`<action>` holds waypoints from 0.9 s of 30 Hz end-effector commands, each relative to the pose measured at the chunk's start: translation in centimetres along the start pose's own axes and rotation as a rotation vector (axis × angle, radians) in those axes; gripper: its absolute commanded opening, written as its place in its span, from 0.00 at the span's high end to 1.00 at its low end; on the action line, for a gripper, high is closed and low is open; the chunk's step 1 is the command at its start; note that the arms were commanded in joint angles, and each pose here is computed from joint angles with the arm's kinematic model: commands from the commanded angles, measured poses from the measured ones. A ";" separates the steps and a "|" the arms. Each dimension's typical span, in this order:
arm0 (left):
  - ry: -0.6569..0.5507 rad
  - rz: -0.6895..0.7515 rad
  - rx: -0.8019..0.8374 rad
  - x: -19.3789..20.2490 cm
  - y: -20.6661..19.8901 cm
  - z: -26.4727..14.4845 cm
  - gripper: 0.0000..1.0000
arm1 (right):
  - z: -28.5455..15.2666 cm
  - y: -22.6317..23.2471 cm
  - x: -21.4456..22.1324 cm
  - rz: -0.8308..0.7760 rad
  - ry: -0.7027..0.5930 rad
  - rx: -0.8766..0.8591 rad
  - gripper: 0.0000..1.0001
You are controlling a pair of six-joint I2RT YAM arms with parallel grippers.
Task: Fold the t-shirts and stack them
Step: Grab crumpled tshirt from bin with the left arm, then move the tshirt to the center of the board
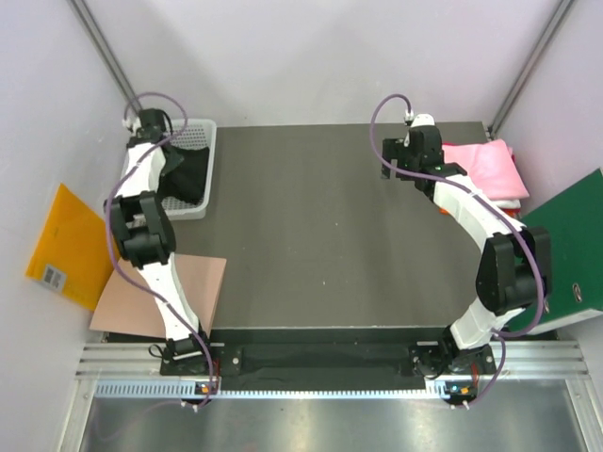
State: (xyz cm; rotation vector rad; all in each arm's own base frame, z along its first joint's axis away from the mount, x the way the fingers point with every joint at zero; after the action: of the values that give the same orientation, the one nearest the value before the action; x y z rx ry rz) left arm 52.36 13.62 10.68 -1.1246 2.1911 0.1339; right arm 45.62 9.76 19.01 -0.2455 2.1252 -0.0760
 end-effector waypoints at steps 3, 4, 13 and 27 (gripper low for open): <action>-0.366 -0.187 0.546 -12.9 -8.7 -19.6 1.00 | -1.4 0.9 -1.3 0.028 -0.052 -0.019 0.00; -0.377 -0.182 0.601 -13.3 -9.5 -21.9 1.00 | -1.4 0.8 -1.1 0.030 -0.051 -0.015 0.00; 0.030 0.104 1.175 -0.4 -21.6 -34.7 1.00 | -2.0 -0.5 -2.2 0.037 -0.091 0.043 0.00; 0.479 0.255 1.560 15.5 -28.4 -48.0 1.00 | -5.7 -15.1 0.5 0.287 -0.116 0.339 0.00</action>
State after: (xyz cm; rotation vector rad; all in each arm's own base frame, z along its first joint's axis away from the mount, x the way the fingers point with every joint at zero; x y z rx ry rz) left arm 43.33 -35.02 37.99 0.0693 2.0756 -1.5474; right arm 44.07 -1.03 19.50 0.1252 2.1141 -0.2064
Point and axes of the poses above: each gripper's point midway between its finger pads, its own z axis out along the fingers, its own y axis along the line the jaws close on, x = y × z, the point moved 1 cm from there along -z, back along the fingers, and after that the axes turned 12 degrees about -z, right-handed, at the moved point
